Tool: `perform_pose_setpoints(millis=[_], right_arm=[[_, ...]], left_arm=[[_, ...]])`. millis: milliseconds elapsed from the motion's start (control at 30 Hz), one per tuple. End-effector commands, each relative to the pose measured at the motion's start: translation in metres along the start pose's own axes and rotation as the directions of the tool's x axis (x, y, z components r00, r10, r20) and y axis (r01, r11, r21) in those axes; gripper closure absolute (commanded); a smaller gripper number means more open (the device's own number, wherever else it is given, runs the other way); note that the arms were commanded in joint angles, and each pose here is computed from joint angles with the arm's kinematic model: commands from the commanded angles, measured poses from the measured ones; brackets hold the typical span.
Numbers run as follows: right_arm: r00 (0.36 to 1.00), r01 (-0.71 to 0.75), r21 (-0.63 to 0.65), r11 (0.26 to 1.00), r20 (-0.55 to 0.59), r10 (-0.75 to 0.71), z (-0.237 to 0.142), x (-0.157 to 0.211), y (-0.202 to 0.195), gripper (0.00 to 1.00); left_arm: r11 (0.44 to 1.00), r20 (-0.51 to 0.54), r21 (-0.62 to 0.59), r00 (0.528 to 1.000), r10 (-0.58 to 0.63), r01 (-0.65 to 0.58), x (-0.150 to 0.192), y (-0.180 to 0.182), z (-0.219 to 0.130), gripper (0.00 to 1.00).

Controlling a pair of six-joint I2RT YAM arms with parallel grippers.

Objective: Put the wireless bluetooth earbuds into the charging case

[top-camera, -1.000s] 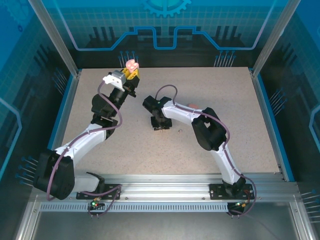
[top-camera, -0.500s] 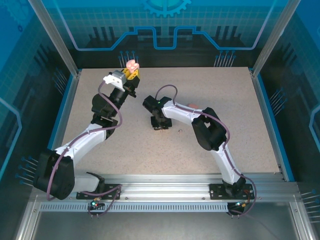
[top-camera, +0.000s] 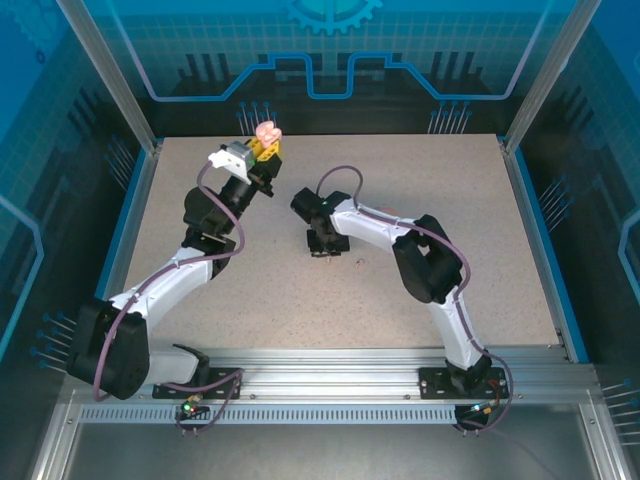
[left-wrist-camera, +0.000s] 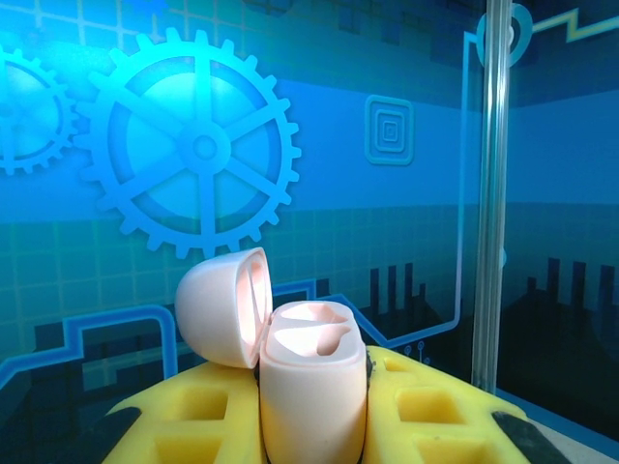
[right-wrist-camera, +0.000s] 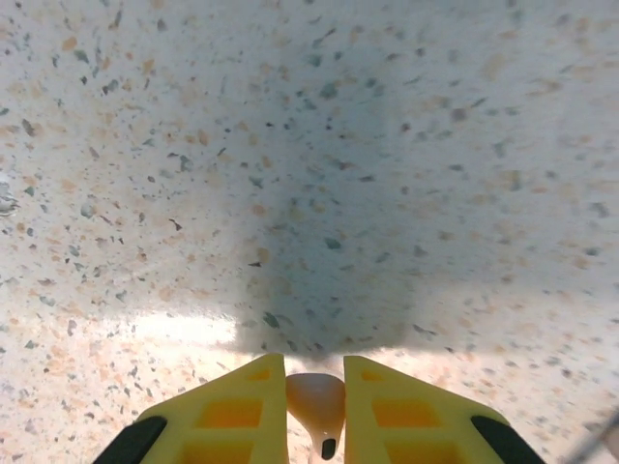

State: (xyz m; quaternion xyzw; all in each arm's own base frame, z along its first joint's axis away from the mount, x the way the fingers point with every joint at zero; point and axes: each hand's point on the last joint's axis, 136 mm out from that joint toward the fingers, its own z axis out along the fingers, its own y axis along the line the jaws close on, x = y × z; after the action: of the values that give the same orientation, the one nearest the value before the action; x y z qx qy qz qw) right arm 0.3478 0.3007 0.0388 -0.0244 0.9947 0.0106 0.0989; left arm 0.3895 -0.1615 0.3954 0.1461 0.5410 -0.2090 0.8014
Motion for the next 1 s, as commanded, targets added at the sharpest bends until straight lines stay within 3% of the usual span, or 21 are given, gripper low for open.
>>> perform_pose_setpoints(millis=[0,200,467,733,967], right_arm=[[0.995,-0.009,-0.022,1.000,0.098,0.012,-0.037,-0.018,-0.007,0.83],[0.981,-0.016,-0.051,0.999,0.191,0.026,-0.079,-0.032,-0.016,0.84],[0.928,0.006,-0.140,0.990,0.369,0.047,-0.164,-0.064,-0.034,0.84],[0.815,0.136,-0.231,0.963,0.579,0.024,-0.264,-0.089,-0.034,0.83],[0.726,0.262,-0.275,0.925,0.687,-0.001,-0.329,-0.097,-0.024,0.84]], left_arm=[[0.999,0.084,0.052,0.996,-0.015,0.011,-0.031,-0.011,0.001,1.00],[0.997,0.094,0.071,0.995,-0.018,0.012,-0.036,-0.015,0.000,1.00],[0.994,0.081,0.106,0.997,-0.010,0.001,-0.032,-0.022,-0.002,1.00],[0.991,0.052,0.132,0.999,-0.016,0.009,-0.021,-0.028,-0.006,1.00],[0.987,0.024,0.159,1.000,-0.017,0.013,-0.013,-0.038,-0.012,1.00]])
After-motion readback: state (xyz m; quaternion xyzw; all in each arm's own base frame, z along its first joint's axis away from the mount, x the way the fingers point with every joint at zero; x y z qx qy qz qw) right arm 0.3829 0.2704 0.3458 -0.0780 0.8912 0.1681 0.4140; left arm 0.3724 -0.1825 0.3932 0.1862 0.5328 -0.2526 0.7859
